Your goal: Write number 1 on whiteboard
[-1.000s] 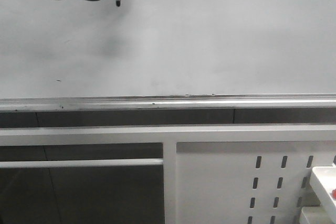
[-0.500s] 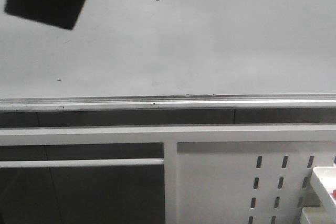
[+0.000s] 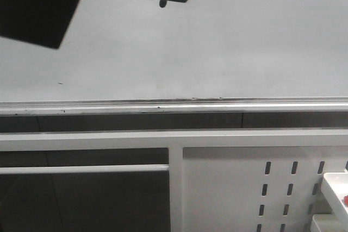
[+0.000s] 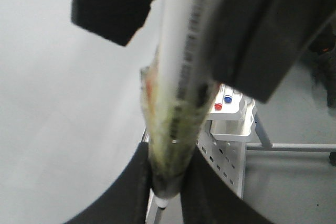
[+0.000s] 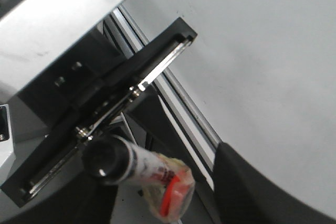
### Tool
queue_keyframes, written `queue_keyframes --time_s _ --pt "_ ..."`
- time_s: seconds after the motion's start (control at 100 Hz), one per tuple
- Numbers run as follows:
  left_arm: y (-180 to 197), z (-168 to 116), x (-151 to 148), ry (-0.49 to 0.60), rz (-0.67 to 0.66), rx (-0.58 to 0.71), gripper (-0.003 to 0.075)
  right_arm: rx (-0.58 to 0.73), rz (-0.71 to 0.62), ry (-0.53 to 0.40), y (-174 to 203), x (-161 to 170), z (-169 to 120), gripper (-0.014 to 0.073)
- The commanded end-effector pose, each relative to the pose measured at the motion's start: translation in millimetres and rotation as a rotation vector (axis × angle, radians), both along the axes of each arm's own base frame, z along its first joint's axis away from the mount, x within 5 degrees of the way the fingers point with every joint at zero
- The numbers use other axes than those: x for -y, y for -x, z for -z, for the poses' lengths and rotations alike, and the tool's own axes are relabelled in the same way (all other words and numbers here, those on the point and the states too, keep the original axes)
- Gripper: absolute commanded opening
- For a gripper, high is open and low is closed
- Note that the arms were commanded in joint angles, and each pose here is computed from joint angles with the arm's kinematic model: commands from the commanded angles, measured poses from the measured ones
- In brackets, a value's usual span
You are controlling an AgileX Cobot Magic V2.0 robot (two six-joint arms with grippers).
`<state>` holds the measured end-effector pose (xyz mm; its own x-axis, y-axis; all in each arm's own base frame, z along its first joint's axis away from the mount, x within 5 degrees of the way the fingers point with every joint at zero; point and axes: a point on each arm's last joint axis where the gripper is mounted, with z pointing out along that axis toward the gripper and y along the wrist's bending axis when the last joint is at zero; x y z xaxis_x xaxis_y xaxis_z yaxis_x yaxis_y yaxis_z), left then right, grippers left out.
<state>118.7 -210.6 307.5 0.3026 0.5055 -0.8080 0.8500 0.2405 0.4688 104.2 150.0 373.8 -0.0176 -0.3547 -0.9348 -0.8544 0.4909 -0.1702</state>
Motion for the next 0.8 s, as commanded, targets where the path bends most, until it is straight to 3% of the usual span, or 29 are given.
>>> queue_keyframes --time_s 0.0,0.17,0.27,0.39,0.45,0.57,0.64,0.71,0.79 --pt "0 -18 -1 0.068 -0.015 0.050 -0.0020 0.085 0.001 -0.125 1 -1 -23 0.0270" --pt "0 -18 -1 0.067 -0.014 0.049 -0.0020 0.062 -0.035 -0.135 4 -10 -21 0.0094" --pt "0 -18 -1 0.067 -0.014 0.049 -0.0020 0.053 -0.041 -0.127 3 -13 -19 -0.0076" --pt "1 -20 -3 0.092 -0.023 0.021 0.0014 0.063 -0.039 -0.134 3 -13 -20 -0.0069" --pt "4 -25 -6 0.128 -0.034 -0.005 0.0112 0.081 -0.039 -0.126 2 -13 -20 -0.0069" --pt "12 -39 -18 0.222 -0.045 -0.060 0.0430 0.150 -0.039 -0.078 1 -12 -20 -0.0069" --pt "20 -48 -26 0.271 -0.029 -0.100 0.0564 0.185 -0.038 -0.058 0 -11 -20 -0.0069" --pt "30 -57 -37 0.311 0.004 -0.124 0.0605 0.207 -0.038 -0.040 -1 -11 -19 -0.0067" --pt "42 -71 -53 0.391 0.028 -0.144 0.0573 0.263 -0.036 -0.039 -2 -12 -16 -0.0067"
